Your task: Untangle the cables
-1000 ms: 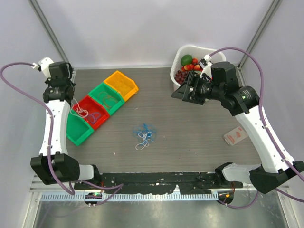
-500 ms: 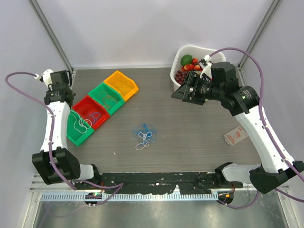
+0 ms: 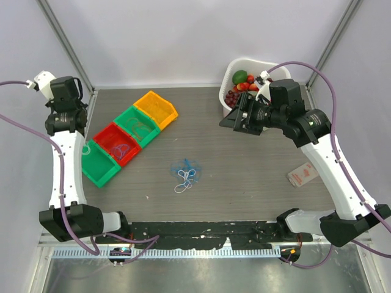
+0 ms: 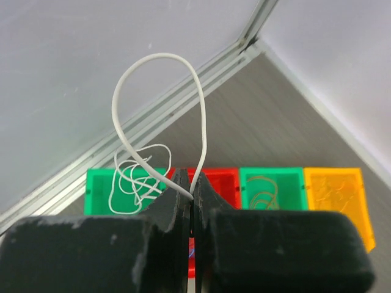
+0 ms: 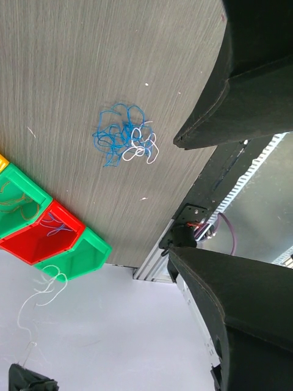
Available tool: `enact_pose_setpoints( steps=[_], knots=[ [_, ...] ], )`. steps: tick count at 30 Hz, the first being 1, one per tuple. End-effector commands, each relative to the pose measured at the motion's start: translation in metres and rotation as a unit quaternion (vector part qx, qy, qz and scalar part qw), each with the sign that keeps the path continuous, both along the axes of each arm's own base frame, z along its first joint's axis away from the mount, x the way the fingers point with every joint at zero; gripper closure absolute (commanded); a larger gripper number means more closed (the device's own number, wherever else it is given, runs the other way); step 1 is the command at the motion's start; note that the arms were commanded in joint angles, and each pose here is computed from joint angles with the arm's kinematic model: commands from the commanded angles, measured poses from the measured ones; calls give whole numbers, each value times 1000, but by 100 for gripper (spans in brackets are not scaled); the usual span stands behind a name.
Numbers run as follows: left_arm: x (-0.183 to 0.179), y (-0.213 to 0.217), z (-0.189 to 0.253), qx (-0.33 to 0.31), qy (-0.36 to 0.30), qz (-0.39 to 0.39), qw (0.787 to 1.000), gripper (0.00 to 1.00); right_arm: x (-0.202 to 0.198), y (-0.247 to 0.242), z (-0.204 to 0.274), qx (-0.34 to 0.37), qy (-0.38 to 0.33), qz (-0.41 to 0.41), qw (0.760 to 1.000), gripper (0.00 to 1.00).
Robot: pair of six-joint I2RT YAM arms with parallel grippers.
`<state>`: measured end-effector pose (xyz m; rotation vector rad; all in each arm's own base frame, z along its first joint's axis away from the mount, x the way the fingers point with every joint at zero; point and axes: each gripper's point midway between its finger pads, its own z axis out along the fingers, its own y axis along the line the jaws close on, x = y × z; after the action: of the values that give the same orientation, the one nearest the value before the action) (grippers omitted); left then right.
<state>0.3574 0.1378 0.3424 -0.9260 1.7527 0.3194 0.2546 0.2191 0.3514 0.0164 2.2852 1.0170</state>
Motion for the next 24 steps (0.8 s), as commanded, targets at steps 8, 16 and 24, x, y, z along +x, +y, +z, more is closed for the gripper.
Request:
enact_pose_setpoints(
  steps=[8, 16, 24],
  knots=[
    [2, 1, -63, -12, 38, -11, 999, 100, 5, 6, 9, 12, -6, 9, 1000, 30],
    [-1, 17, -135, -59, 99, 29, 993, 100, 5, 1, 5, 6, 0, -7, 1000, 30],
    [-14, 12, -207, -105, 187, 43, 976, 100, 7, -3, 1, -2, 0, -16, 1000, 30]
  ],
)
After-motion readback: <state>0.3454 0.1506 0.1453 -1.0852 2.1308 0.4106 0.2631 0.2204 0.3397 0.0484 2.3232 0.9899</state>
